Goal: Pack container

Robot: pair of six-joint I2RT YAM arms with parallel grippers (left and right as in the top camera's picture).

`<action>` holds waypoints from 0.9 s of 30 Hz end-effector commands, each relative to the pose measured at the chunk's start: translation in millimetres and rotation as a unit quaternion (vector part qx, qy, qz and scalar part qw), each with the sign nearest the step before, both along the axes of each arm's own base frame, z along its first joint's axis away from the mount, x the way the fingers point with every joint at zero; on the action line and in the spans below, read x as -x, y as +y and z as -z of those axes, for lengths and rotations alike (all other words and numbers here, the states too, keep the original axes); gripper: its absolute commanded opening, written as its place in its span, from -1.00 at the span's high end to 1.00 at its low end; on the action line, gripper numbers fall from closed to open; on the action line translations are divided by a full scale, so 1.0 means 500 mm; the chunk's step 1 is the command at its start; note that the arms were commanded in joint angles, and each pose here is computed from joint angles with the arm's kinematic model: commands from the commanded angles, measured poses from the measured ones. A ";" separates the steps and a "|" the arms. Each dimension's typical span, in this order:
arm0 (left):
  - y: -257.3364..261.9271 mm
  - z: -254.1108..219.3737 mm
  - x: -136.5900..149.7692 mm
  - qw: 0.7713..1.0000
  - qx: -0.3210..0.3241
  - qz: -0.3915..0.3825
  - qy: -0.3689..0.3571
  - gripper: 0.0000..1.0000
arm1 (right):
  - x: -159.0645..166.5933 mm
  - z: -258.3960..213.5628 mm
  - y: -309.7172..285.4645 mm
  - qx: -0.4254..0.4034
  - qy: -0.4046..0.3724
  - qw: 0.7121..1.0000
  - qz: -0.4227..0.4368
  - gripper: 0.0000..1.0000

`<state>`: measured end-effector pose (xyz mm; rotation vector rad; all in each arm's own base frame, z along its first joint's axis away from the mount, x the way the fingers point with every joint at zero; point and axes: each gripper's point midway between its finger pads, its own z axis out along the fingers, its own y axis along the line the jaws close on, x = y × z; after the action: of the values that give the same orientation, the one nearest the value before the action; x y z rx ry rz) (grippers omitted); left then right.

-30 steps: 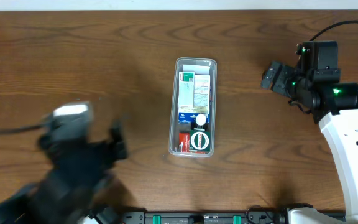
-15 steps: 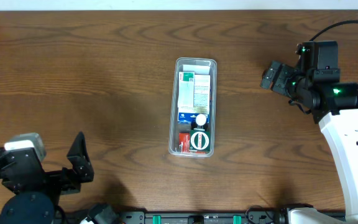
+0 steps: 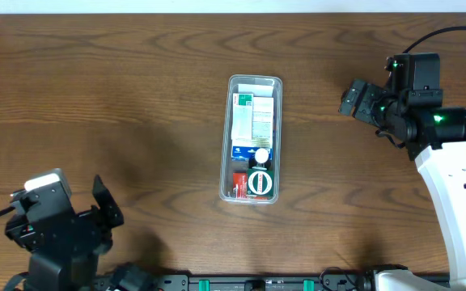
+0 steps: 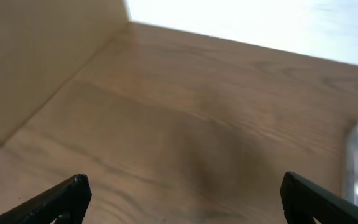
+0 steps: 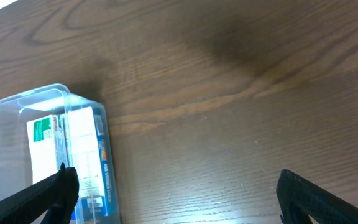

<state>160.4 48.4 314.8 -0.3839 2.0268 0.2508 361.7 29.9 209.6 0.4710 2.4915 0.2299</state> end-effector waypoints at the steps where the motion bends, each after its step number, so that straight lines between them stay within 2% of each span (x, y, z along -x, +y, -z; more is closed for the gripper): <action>1: -0.006 0.032 -0.005 1.000 0.017 0.009 0.000 -0.96 | -0.002 -0.005 -0.005 0.005 -0.003 1.000 -0.001 -0.98; 11: -0.059 0.130 -0.060 0.993 0.036 0.101 -0.042 -0.96 | -0.002 -0.005 -0.005 0.005 -0.003 1.000 -0.001 -0.98; 27: -0.064 0.304 -0.082 0.991 0.051 0.107 -0.065 -0.96 | -0.002 -0.005 -0.005 0.005 -0.003 1.000 -0.001 -0.99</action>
<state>201.6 18.8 167.5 -0.2559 1.9527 0.0014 361.7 30.0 209.6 0.4709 2.4916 0.2304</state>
